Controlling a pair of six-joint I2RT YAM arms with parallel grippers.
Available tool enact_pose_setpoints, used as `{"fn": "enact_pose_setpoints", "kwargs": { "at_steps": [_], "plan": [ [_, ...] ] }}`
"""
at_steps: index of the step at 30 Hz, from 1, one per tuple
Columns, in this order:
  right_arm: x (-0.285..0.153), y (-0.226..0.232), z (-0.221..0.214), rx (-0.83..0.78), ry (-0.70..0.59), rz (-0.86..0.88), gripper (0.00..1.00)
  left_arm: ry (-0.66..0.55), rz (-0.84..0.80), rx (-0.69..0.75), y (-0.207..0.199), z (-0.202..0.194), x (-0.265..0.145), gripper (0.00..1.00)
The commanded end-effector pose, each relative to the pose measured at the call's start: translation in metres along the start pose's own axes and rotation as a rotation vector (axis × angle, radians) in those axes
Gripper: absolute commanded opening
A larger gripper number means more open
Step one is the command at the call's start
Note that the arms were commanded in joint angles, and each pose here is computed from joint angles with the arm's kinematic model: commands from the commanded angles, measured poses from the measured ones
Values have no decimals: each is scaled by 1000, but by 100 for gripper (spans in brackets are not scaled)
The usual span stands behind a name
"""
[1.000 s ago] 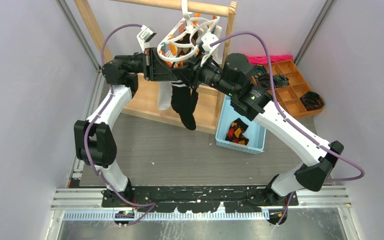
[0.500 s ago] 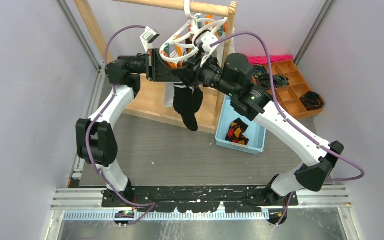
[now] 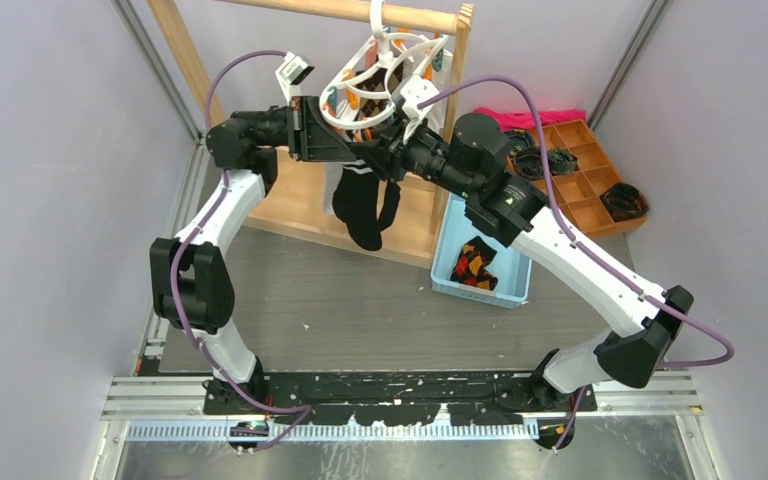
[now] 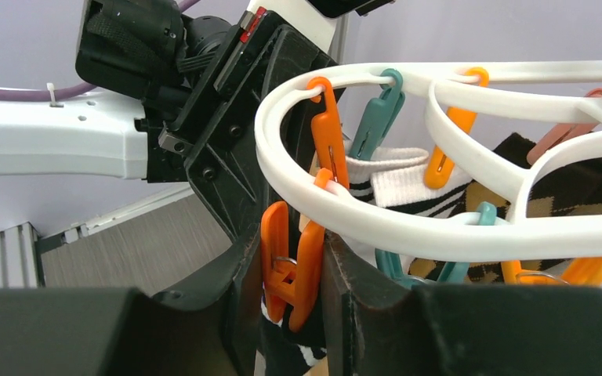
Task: Clip the socks to the hanger
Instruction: Clamp the sock onto the hanger.
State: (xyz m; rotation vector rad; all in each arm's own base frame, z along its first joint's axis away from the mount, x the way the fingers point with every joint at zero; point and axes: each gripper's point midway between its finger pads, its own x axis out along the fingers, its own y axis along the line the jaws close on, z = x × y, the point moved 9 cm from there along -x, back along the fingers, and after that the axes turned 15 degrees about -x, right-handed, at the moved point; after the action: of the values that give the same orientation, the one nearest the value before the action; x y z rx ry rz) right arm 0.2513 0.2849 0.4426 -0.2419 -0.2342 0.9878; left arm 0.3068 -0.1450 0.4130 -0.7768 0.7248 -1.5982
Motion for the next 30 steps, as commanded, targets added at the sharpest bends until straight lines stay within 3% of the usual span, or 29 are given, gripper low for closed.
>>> {"fn": "enact_pose_setpoints", "kwargs": {
  "at_steps": [1, 11, 20, 30],
  "plan": [
    [-12, 13, 10, -34, -42, 101, 9, -40, -29, 107, -31, 0, 0, 0],
    [-2, 9, 17, 6, -123, 47, 10, -30, -59, 46, -22, -13, 13, 0],
    [-5, -4, 28, 146, -127, 24, 10, -35, -59, 53, -23, -20, 12, 0],
    [-11, 0, 15, 80, -91, 57, 9, -56, -72, 58, -29, -16, 13, 0]
  ]
}}
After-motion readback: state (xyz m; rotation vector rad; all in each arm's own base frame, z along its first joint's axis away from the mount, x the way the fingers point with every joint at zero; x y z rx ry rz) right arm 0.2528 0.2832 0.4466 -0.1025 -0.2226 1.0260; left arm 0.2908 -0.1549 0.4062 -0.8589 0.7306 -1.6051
